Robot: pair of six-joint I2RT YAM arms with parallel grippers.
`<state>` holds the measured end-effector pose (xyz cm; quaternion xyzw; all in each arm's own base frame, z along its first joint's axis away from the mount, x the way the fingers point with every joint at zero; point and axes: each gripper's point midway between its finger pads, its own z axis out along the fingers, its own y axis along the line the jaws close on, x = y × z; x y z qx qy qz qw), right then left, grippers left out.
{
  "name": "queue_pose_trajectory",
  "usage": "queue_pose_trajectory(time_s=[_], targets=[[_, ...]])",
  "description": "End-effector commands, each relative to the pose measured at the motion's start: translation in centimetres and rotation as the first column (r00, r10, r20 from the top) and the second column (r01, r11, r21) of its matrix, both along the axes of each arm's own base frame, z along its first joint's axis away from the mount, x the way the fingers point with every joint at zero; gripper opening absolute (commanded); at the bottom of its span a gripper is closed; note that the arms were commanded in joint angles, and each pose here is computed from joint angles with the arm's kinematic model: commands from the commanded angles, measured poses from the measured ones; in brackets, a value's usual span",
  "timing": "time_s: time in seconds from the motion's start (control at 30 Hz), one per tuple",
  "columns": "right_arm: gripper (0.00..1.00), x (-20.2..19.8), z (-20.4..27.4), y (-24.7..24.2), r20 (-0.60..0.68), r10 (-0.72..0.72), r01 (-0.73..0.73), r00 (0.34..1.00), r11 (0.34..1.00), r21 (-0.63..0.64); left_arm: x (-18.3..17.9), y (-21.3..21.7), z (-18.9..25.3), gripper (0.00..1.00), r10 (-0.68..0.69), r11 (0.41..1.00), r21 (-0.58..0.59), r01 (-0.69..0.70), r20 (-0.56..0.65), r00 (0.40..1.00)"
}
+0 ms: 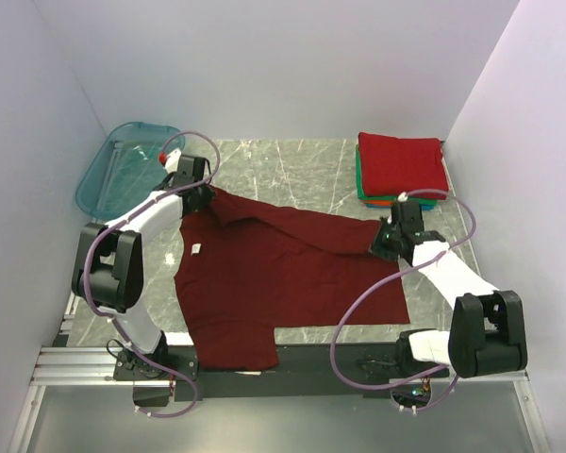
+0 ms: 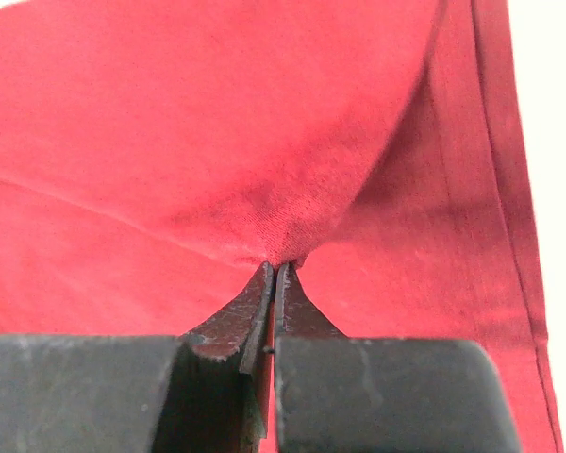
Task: Fold and stack the t-shirts
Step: Flatten the tshirt out
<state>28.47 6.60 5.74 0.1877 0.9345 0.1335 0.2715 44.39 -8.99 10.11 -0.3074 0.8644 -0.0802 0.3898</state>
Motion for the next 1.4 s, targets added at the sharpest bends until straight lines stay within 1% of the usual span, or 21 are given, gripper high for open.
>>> queue_pose_trajectory(time_s=[0.0, 0.17, 0.23, 0.27, 0.33, 0.37, 0.4, 0.43, 0.47, 0.5, 0.57, 0.67, 0.83, 0.87, 0.9, 1.0, 1.07, 1.13, 1.17, 1.23, 1.37], targets=[[0.00, 3.9, 4.7, -0.5, 0.136, -0.019, 0.022, 0.991, 1.000, -0.021, 3.0, -0.8, 3.8, 0.00, -0.041, 0.999, -0.001, 0.042, 0.101, 0.994], [0.00, 8.2, 7.6, -2.3, 0.178, -0.076, 0.082, 0.981, 0.996, -0.028, 7.1, -1.8, 6.7, 0.01, -0.090, 0.996, 0.031, 0.086, 0.163, 0.983], [0.00, 11.4, 9.3, -3.6, 0.208, -0.122, 0.128, 0.970, 0.992, -0.014, 9.0, -1.7, 6.0, 0.00, -0.103, 0.993, 0.066, 0.094, 0.156, 0.982], [0.00, 12.7, 9.8, -6.1, 0.215, -0.198, 0.206, 0.956, 0.978, -0.014, 11.0, -2.0, 8.5, 0.01, -0.108, 0.993, 0.068, 0.095, 0.219, 0.970], [0.07, 16.1, 10.9, -7.9, 0.207, -0.243, 0.252, 0.948, 0.967, -0.018, 13.5, -2.2, 6.6, 0.04, -0.128, 0.991, 0.064, 0.117, 0.199, 0.972], [0.08, 17.0, 11.0, -8.5, 0.197, -0.250, 0.258, 0.948, 0.966, -0.014, 15.3, -2.6, 9.0, 0.06, -0.137, 0.990, 0.052, 0.128, 0.248, 0.959], [0.18, 18.3, 11.3, -8.7, 0.187, -0.243, 0.249, 0.952, 0.969, -0.007, 16.3, -2.6, 6.4, 0.22, -0.150, 0.989, 0.050, 0.143, 0.205, 0.967], [0.31, 18.7, 11.5, -8.4, 0.185, -0.220, 0.226, 0.958, 0.974, -0.009, 16.9, -3.1, 6.2, 0.37, -0.173, 0.985, 0.042, 0.168, 0.200, 0.964], [0.67, 18.9, 11.6, -7.7, 0.190, -0.190, 0.193, 0.963, 0.981, 0.003, 17.5, -3.5, 7.3, 0.51, -0.186, 0.982, 0.041, 0.182, 0.208, 0.960], [0.75, 18.9, 11.8, -7.4, 0.197, -0.182, 0.186, 0.963, 0.983, -0.001, 17.7, -3.8, 6.4, 0.98, -0.202, 0.979, 0.041, 0.198, 0.194, 0.960], [0.81, 18.4, 12.0, -7.8, 0.206, -0.191, 0.199, 0.960, 0.980, -0.017, 17.2, -4.1, 5.6, 0.99, -0.226, 0.974, 0.028, 0.225, 0.177, 0.958], [0.82, 16.7, 13.4, -7.3, 0.249, -0.174, 0.181, 0.953, 0.983, -0.005, 15.3, -4.2, 7.1, 0.99, -0.243, 0.969, 0.017, 0.245, 0.207, 0.948], [0.83, 13.3, 12.4, -6.5, 0.244, -0.149, 0.159, 0.958, 0.987, -0.022, 11.6, -4.0, 8.5, 1.00, -0.267, 0.962, 0.009, 0.271, 0.204, 0.942], [0.83, 12.7, 12.3, -6.1, 0.246, -0.142, 0.151, 0.959, 0.988, -0.020, 10.3, -3.8, 7.3, 1.00, -0.273, 0.961, 0.001, 0.277, 0.172, 0.947], [0.83, 11.7, 12.1, -5.8, 0.248, -0.134, 0.142, 0.959, 0.990, -0.016, 9.2, -3.9, 9.0, 0.99, -0.278, 0.958, -0.008, 0.286, 0.203, 0.939], [0.84, 9.4, 11.4, -4.9, 0.241, -0.111, 0.118, 0.964, 0.993, -0.018, 5.3, -3.6, 9.1, 0.99, -0.274, 0.956, -0.048, 0.289, 0.200, 0.940], [0.84, 8.2, 11.1, -4.3, 0.242, -0.094, 0.103, 0.966, 0.994, -0.024, 2.4, -3.6, 7.2, 0.99, -0.279, 0.952, -0.083, 0.295, 0.161, 0.947], [0.84, 6.4, 10.5, -3.8, 0.238, -0.077, 0.086, 0.968, 0.996, -0.028, -0.1, -3.7, 8.6, 0.99, -0.276, 0.947, -0.111, 0.300, 0.192, 0.942], [0.84, 5.7, 10.2, -3.7, 0.232, -0.074, 0.084, 0.970, 0.996, -0.030, -2.1, -3.6, 6.7, 0.99, -0.277, 0.947, -0.126, 0.296, 0.148, 0.949], [0.84, 3.8, 9.5, -2.7, 0.227, -0.045, 0.055, 0.973, 0.998, -0.037, -4.5, -3.5, 7.4, 0.99, -0.266, 0.948, -0.131, 0.289, 0.168, 0.949], [0.85, 1.2, 8.1, -1.7, 0.215, -0.006, 0.013, 0.977, 0.999, -0.034, -10.5, -3.3, 3.7, 0.99, -0.271, 0.950, -0.143, 0.279, 0.076, 0.960]])
